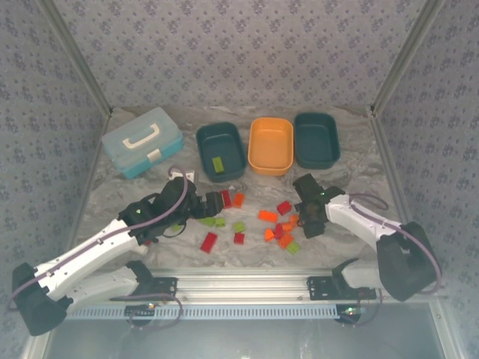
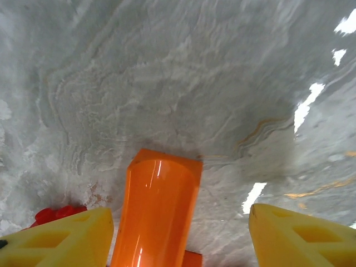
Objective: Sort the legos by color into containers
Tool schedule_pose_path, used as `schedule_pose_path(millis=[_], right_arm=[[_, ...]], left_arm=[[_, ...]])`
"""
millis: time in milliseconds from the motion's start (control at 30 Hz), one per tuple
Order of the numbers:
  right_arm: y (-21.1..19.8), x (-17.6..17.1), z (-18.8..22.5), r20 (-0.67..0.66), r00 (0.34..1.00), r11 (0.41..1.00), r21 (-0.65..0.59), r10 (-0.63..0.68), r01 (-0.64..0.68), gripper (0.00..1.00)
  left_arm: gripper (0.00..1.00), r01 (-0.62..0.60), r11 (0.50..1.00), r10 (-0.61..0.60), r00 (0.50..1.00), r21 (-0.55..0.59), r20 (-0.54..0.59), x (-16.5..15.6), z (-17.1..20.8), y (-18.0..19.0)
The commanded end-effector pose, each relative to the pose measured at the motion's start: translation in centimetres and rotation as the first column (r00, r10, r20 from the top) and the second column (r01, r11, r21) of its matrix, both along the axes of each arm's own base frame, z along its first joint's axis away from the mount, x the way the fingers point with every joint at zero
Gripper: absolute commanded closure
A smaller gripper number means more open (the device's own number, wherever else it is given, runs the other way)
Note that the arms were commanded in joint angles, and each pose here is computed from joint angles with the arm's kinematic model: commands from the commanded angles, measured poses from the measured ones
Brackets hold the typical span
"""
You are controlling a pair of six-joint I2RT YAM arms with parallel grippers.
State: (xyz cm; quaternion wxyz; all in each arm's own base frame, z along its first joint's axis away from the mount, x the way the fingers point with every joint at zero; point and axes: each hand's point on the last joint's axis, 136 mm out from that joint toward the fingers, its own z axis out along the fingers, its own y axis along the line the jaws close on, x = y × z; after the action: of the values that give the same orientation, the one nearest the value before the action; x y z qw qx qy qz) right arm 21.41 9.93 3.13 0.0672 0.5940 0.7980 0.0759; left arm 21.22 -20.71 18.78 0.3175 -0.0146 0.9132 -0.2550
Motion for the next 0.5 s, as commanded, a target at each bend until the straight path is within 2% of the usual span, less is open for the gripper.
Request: schedule_pose_path(millis=[0,67,200,300,467], right_arm=[[0.9,0.5,-0.9,-0.033,0.996,0.995,0.058,-0.078,0.08,0.33],[1.6,1.7,-0.9,0.001,0.998,0.995,0.082,-0.059,0.059,0.32],[1.6,1.7,-1.2,-0.012,0.998,0.995,0.076,-0.061,0.062,0.32],[1.5,1.2,-1.9,-0.032,0.996,0.993,0.078,-0.081,0.084,0.48],[1.8,1.0,-2.7,-0.047,0.995,0.991,0.092,-0.089,0.093,0.68]], left_arm=[[0.08,-0.008,0.999,0.01,0.999,-0.034,0.043,0.5,1.8,-0.4],[0.08,-0.005,1.0,0.006,0.999,-0.028,0.049,0.4,2.0,-0.4],[0.08,-0.004,1.0,0.005,0.998,-0.022,0.055,0.2,2.2,-0.2],[0.08,-0.007,1.0,0.009,0.998,-0.025,0.058,0.2,2.3,-0.1],[0.08,-0.002,0.999,0.004,0.998,-0.032,0.063,0.1,2.4,-0.3]])
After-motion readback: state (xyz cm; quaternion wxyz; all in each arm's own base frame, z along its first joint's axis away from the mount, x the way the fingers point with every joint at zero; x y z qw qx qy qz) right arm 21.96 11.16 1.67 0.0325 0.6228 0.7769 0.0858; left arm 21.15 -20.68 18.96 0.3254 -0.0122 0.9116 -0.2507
